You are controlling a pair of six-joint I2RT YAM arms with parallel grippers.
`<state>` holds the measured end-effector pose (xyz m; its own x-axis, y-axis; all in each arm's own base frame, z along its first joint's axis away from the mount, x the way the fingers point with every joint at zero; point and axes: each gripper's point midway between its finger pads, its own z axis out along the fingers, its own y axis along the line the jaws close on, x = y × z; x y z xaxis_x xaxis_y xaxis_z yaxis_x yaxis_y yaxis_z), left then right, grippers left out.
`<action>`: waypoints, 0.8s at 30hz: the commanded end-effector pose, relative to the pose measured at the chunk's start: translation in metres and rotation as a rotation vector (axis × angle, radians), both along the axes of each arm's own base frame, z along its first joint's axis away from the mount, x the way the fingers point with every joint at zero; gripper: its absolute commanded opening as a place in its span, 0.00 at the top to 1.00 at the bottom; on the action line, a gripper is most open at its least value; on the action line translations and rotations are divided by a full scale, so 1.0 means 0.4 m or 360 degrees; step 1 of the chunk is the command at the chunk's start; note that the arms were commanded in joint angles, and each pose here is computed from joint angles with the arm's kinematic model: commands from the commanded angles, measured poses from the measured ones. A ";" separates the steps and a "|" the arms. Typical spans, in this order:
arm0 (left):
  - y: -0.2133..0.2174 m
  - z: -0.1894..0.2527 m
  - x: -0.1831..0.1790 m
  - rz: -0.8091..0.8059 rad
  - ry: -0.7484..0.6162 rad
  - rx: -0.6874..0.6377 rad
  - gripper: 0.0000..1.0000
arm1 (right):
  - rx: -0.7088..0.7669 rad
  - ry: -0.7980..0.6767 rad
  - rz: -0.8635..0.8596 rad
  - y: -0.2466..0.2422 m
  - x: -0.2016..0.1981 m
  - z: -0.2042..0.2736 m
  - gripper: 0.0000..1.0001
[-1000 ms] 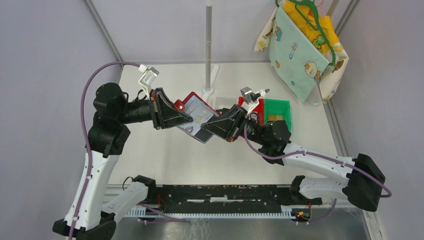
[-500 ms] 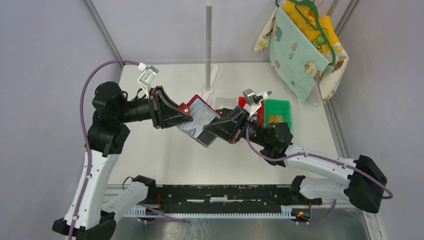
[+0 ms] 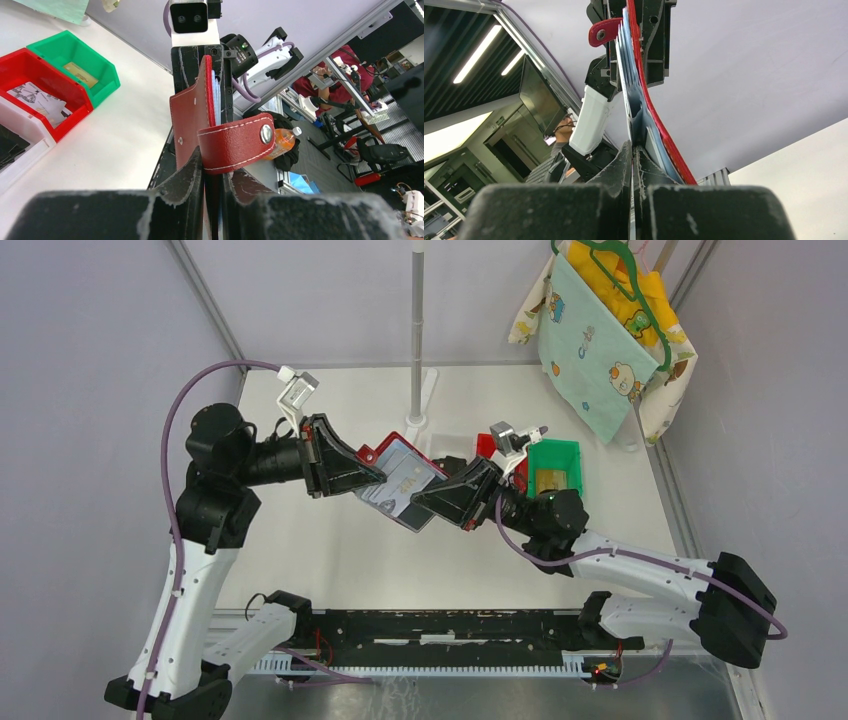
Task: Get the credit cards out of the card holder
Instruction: Remove the credit card from the card holder.
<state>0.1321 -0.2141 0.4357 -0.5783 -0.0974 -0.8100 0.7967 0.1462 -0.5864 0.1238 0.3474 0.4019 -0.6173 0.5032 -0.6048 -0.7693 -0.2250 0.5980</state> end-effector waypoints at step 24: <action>0.004 0.043 -0.014 0.0007 -0.0100 -0.0043 0.98 | 0.0271 -0.0049 0.0059 -0.042 -0.026 0.096 0.75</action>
<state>0.1333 -0.2142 0.4351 -0.5803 -0.1003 -0.8082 0.7938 0.1520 -0.5888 0.1218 0.3432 0.4034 -0.6419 0.5215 -0.5622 -0.7494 -0.2714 0.6039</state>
